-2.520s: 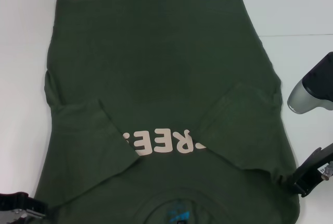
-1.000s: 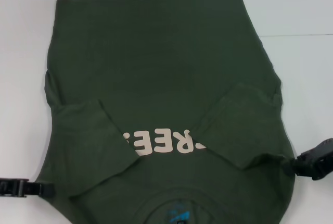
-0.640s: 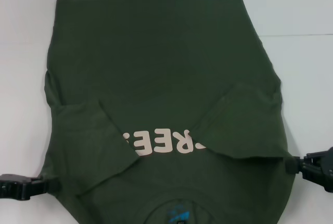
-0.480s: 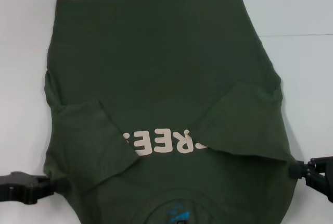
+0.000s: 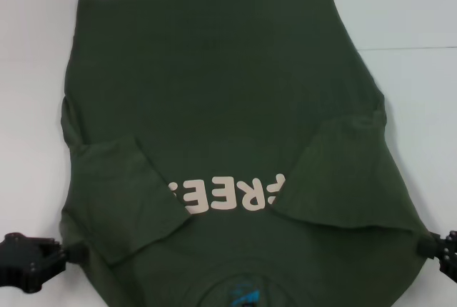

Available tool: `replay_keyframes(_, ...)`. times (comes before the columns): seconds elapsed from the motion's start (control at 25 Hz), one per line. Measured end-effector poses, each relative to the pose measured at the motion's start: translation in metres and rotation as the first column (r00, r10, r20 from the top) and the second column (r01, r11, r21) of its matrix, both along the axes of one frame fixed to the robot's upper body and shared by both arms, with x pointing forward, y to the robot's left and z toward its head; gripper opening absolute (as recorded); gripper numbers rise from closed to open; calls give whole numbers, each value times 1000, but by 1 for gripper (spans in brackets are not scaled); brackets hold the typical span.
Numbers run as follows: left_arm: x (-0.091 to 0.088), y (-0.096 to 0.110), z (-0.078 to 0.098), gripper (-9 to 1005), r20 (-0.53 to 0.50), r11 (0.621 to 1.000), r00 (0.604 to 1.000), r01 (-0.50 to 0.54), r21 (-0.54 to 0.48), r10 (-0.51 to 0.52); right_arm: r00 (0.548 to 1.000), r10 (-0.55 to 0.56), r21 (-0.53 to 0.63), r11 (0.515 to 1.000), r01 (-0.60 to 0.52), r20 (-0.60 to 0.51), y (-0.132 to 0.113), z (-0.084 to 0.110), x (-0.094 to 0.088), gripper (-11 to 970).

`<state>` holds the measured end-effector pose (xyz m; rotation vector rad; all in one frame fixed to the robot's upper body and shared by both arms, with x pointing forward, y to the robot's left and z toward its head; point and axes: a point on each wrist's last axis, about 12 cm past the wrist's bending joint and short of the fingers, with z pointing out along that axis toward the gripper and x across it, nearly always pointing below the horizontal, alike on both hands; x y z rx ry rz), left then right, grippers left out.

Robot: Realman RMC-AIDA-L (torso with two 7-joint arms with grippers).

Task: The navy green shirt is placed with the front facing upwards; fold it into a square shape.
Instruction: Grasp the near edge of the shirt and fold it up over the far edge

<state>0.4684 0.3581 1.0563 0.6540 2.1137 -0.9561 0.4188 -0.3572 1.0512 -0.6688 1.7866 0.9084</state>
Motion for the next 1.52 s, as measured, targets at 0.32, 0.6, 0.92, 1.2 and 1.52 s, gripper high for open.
replay_keyframes(0.32,-20,9,0,31,84,998,995,49,31,-51,997,-17,37,999,14,79,-1,-5,-26,49)
replay_keyframes(0.6,-37,13,1,30,108,996,990,89,24,-91,995,-49,60,997,44,87,3,-16,-47,49)
replay_keyframes(0.92,-48,22,-1,30,121,1000,992,18,14,-20,989,-109,63,993,103,97,1,-21,-55,50)
replay_keyframes(1.2,-45,21,-9,30,161,997,984,-74,-14,75,975,-186,86,981,176,124,-3,-21,-49,50)
replay_keyframes(1.52,-44,19,-8,31,208,997,975,-70,-25,73,963,-208,118,975,190,170,-4,-14,-40,51)
